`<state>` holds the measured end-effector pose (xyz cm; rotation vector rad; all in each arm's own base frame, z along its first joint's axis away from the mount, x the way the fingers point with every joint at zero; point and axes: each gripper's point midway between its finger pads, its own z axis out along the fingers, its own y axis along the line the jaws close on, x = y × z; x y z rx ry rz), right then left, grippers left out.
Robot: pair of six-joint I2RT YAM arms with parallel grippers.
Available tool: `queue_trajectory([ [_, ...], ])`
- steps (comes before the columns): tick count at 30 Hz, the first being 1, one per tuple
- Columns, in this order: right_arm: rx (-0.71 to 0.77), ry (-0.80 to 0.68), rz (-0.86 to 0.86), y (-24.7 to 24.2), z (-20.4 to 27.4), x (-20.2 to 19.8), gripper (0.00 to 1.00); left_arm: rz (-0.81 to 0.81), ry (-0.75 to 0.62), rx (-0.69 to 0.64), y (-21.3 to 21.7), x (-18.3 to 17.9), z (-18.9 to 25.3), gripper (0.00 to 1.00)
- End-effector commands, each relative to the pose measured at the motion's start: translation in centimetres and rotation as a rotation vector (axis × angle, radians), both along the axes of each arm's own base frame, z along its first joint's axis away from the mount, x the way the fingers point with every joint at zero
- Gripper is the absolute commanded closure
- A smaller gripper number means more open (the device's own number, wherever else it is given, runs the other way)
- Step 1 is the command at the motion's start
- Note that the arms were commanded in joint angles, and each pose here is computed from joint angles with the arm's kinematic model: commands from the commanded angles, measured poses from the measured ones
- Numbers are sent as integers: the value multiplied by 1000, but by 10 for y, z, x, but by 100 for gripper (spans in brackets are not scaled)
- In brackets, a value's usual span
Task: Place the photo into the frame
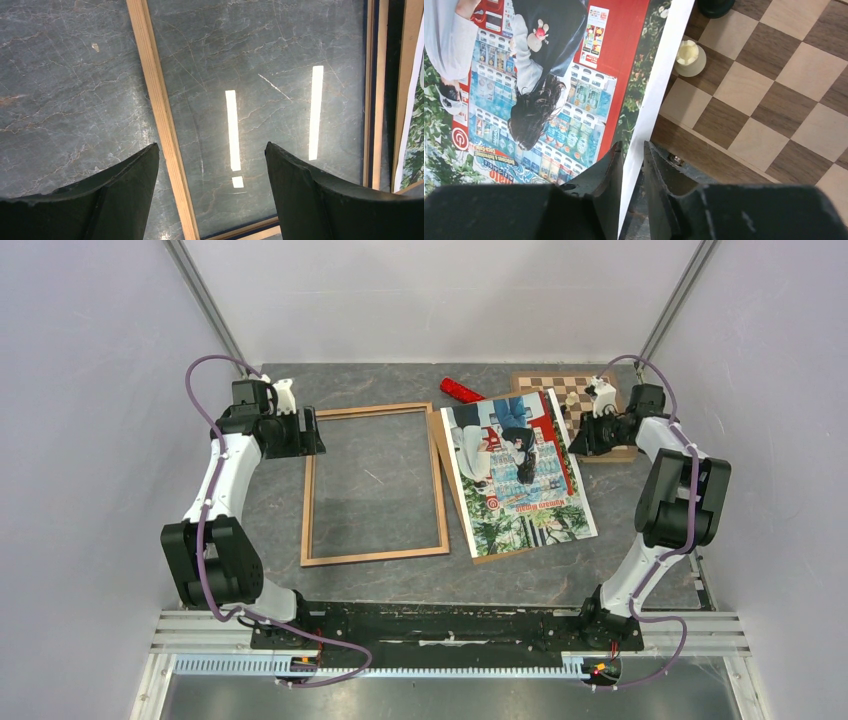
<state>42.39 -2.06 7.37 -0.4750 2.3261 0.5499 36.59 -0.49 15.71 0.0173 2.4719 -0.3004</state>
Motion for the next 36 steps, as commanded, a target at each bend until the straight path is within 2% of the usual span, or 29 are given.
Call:
queue_trajectory([
  [1,1,-56,23,1,22,7,66,-45,-76,14,-2,6,19,16],
  [3,-18,-57,13,-2,22,8,51,-46,-75,10,-3,6,19,16],
  [6,-31,-56,6,-5,19,10,43,-45,-74,4,-4,6,19,16],
  [17,12,-11,27,1,-7,7,40,-43,-70,-8,-6,6,19,16],
  [23,30,12,40,4,-19,4,51,-43,-64,-9,-7,6,16,16],
  [29,52,7,51,8,-17,4,72,-45,-63,0,-6,4,17,16],
  [36,61,-20,56,9,-2,10,88,-51,-60,10,-5,3,16,16],
])
